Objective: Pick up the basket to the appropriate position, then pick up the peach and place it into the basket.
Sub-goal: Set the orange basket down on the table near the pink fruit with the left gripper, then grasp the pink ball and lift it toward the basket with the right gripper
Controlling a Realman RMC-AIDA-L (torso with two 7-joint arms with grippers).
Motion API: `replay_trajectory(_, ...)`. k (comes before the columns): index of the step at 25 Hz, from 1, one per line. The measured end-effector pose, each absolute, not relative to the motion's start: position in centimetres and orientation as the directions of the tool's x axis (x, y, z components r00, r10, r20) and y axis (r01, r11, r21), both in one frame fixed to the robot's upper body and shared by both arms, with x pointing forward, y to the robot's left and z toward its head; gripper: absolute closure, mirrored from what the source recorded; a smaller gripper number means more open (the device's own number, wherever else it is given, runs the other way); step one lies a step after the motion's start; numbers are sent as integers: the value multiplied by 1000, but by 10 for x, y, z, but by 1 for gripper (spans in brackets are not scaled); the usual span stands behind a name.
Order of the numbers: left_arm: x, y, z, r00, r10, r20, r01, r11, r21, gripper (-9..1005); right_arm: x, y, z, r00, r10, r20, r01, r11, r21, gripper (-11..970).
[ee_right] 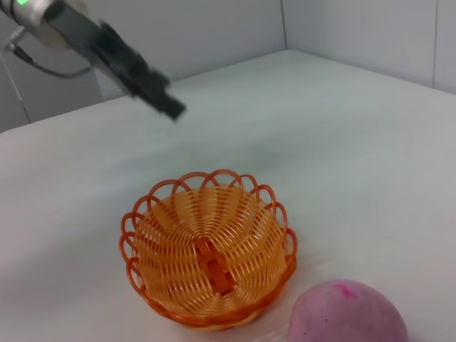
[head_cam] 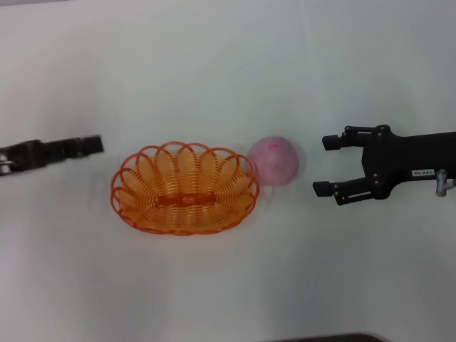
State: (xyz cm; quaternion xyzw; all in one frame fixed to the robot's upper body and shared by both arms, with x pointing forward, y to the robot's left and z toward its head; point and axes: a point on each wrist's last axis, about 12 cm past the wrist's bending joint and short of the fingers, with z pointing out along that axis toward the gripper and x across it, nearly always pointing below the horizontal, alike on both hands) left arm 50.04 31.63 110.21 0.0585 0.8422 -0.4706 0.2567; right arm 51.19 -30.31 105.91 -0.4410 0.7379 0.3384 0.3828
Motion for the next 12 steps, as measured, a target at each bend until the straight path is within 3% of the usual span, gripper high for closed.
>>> replay_trajectory(3, 487, 329, 1110, -751, -113, -651, 516, 514, -685, 462, 512, -303, 1059, -317, -391, -864, -911, 380, 162, 12)
replay_trajectory(10, 455, 328, 1105, -510, 91, -855, 801, 413, -434, 226, 515, -301, 1062, -308, -387, -869, -914, 373, 157, 12)
replay_trajectory(12, 448, 326, 1101, -435, 125, -892, 849, 387, -360, 208, 515, -301, 1062, -307, -387, -870, -915, 373, 156, 11)
